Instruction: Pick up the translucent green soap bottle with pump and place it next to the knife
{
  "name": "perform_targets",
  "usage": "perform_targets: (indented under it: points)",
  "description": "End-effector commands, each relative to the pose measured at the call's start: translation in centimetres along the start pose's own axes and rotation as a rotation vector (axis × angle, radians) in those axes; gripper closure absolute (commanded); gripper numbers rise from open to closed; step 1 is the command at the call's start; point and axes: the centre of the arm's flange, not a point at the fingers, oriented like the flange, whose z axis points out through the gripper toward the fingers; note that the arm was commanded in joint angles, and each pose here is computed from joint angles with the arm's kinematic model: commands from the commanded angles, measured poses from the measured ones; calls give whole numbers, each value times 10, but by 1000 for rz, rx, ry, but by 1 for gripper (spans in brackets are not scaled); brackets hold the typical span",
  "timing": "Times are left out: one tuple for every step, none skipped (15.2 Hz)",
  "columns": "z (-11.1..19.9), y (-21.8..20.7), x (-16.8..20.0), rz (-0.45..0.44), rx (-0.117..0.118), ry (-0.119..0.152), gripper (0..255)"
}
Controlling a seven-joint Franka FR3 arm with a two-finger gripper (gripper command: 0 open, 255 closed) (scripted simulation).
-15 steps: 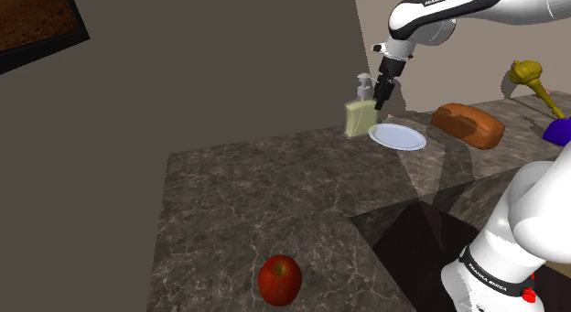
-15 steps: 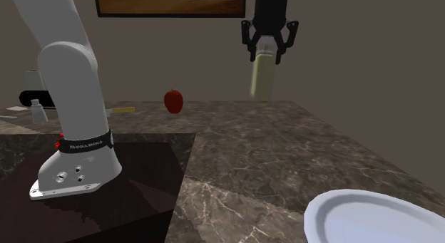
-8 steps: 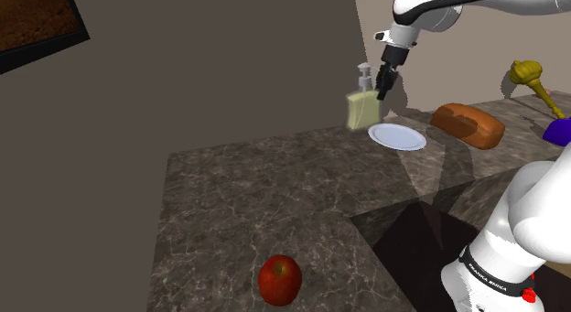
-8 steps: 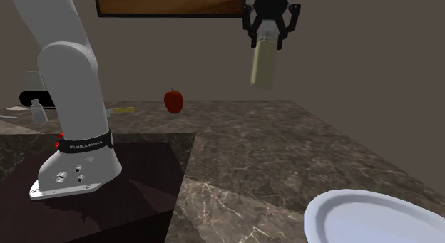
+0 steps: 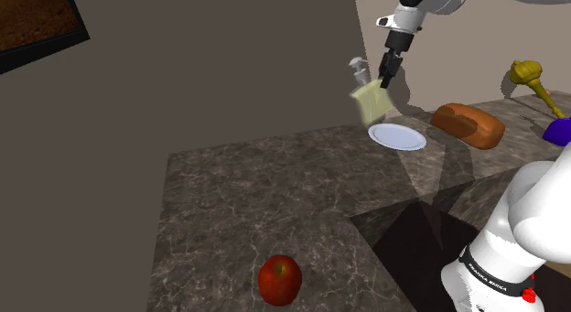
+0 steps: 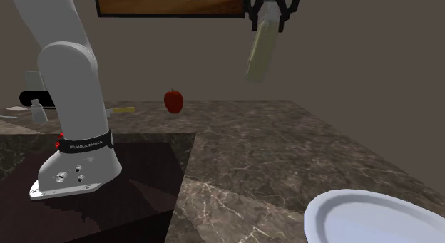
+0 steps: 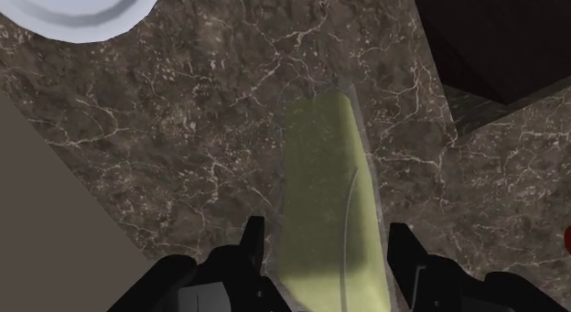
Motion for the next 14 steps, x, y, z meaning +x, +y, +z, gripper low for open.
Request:
perform_targets:
  points:
    - [-11, -1, 3, 0, 0, 0, 255]
    - [-16, -2, 4, 0, 0, 0, 255]
    - [-21, -2, 5, 0, 0, 0, 255]
    - [-26, -3, 5, 0, 0, 0, 255]
    - [-32, -3, 6, 0, 0, 0, 255]
    - [-37, -4, 7, 0, 0, 0, 255]
    - [-42, -4, 8, 0, 0, 0, 255]
    - [-47, -4, 9, 0, 0, 0, 255]
    - [-48, -5, 9, 0, 0, 0, 255]
    - [-46, -17, 13, 0, 0, 0, 255]
    - [-45, -30, 16, 0, 0, 0, 255]
    - [-43, -42, 19, 0, 0, 0, 255]
    - [-41, -55, 23, 0, 0, 0, 255]
    - [-39, -68, 26, 0, 0, 0, 255]
